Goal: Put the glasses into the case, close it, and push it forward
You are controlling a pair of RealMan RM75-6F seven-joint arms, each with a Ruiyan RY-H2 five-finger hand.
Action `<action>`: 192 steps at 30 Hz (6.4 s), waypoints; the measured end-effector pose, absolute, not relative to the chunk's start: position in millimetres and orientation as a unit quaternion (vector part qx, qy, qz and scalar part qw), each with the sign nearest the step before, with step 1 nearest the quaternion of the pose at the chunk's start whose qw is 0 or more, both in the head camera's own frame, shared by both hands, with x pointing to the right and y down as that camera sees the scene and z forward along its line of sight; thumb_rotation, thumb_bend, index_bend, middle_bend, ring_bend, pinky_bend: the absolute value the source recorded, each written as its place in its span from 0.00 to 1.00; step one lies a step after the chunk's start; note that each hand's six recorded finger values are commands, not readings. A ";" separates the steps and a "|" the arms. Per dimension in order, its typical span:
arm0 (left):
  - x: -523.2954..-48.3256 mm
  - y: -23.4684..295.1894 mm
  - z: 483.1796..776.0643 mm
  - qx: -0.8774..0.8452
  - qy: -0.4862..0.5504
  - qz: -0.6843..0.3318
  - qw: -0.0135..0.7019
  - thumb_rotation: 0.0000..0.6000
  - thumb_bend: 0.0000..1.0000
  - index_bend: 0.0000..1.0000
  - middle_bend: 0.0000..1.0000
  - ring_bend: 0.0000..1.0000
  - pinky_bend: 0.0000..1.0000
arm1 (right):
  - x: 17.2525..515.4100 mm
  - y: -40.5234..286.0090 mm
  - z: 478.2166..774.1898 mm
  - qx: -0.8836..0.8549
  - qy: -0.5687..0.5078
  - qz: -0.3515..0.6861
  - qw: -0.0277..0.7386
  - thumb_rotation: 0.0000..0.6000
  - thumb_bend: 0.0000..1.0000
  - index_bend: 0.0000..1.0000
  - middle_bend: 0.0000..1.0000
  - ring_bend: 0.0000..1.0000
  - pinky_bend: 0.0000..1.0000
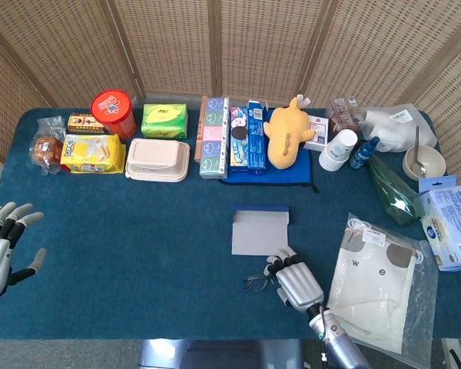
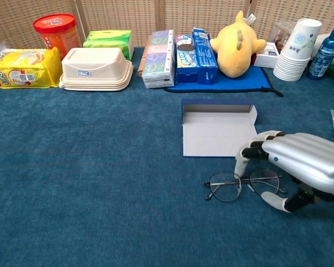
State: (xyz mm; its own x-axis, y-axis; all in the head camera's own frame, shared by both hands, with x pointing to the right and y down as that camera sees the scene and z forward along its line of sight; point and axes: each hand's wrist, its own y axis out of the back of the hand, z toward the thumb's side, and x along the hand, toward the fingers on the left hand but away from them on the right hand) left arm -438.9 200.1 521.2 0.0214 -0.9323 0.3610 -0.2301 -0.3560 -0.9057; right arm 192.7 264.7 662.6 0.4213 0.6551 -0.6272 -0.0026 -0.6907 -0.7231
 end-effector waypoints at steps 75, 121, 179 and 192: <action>-448.4 199.0 492.9 -0.619 0.494 -0.488 0.367 1.00 0.33 0.21 0.13 0.04 0.00 | 140.5 157.9 667.3 -0.739 -0.317 0.477 0.353 1.00 0.30 0.53 0.33 0.26 0.24; -448.8 204.8 477.5 -0.612 0.498 -0.480 0.383 1.00 0.33 0.21 0.12 0.02 0.00 | 130.8 203.1 690.4 -0.783 -0.156 0.462 0.386 1.00 0.33 0.40 0.22 0.12 0.23; -442.8 205.0 463.2 -0.612 0.511 -0.449 0.404 1.00 0.33 0.21 0.09 0.00 0.00 | 133.5 115.5 683.0 -0.742 -0.232 0.475 0.412 1.00 0.35 0.39 0.25 0.18 0.23; -441.7 208.0 459.2 -0.612 0.510 -0.448 0.406 1.00 0.33 0.21 0.08 0.00 0.00 | 118.8 133.3 680.1 -0.748 -0.216 0.483 0.401 1.00 0.25 0.00 0.10 0.04 0.20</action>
State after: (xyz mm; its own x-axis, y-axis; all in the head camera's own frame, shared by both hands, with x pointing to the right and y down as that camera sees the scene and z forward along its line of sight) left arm -441.7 208.0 459.2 0.0797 -0.9878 0.1338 -0.2604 -0.1502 -0.9537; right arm 118.8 133.3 680.1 0.4398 0.7098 -0.5502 -0.0648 -0.5860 -0.8078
